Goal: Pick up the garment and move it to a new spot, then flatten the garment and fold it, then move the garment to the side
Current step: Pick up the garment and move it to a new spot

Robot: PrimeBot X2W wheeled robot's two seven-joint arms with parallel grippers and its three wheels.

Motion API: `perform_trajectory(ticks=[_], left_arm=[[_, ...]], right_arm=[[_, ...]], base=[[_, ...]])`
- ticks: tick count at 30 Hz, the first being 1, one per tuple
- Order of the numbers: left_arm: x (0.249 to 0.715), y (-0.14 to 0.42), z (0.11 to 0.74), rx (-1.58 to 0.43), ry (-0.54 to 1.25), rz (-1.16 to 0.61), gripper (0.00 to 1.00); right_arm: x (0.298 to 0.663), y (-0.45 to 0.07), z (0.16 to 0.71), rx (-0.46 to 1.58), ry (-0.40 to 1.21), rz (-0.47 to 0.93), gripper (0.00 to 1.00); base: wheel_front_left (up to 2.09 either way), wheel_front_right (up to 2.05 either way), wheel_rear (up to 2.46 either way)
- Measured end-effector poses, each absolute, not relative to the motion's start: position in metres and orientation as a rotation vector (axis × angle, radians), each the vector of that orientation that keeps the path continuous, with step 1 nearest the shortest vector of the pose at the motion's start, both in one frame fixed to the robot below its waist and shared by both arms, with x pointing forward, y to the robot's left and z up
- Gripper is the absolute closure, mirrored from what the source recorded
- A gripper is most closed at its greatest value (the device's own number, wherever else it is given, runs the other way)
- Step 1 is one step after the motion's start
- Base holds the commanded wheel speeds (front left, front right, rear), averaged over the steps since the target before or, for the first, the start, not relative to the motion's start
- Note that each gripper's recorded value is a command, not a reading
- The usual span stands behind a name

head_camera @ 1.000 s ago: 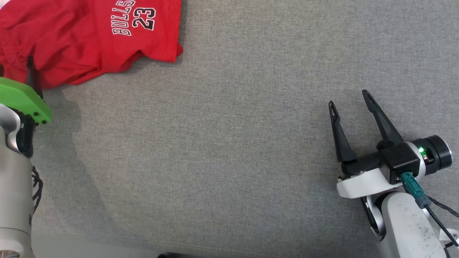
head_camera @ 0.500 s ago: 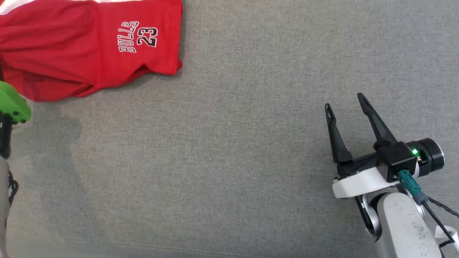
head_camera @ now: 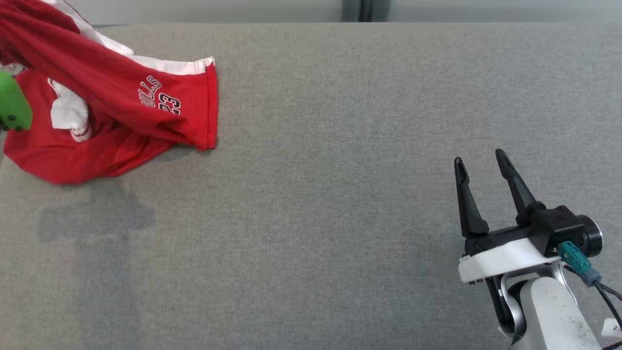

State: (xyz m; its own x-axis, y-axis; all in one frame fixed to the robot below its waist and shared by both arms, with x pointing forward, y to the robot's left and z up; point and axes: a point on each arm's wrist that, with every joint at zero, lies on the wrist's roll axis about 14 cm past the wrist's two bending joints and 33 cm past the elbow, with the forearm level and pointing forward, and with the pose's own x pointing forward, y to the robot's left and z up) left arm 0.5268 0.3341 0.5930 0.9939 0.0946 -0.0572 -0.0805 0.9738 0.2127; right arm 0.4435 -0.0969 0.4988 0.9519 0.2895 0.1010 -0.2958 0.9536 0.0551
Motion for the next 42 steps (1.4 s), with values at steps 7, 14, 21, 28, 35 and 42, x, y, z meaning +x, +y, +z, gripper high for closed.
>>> perform_trajectory(ticks=[7, 14, 21, 28, 35, 42], left_arm=[[0.555, 0.213, 0.656, 0.217, -0.104, -0.189, 1.00], [0.552, 0.079, 0.729, 0.104, -0.334, -0.472, 1.00], [0.536, -0.007, 0.738, -0.047, -0.416, -0.663, 1.00], [0.532, -0.022, 0.602, -0.255, -0.145, -0.647, 1.00], [0.498, 0.011, 0.476, -0.299, 0.127, -0.511, 1.00], [0.467, 0.064, 0.438, -0.334, 0.187, -0.349, 1.00]], right_arm=[[0.418, -0.146, 0.512, 0.065, -0.113, 0.163, 0.00], [0.394, -0.193, 0.524, 0.052, -0.140, 0.030, 0.00], [0.379, -0.225, 0.529, 0.045, -0.153, -0.065, 0.00], [0.383, -0.236, 0.517, 0.043, -0.118, -0.099, 0.00], [0.395, -0.227, 0.512, 0.049, -0.106, -0.069, 0.00], [0.402, -0.215, 0.506, 0.046, -0.091, -0.035, 0.00]], base=[[0.00, 0.00, 0.00], [0.00, 0.00, 0.00], [0.00, 0.00, 0.00], [0.00, 0.00, 0.00], [0.00, 0.00, 0.00], [0.00, 0.00, 0.00]])
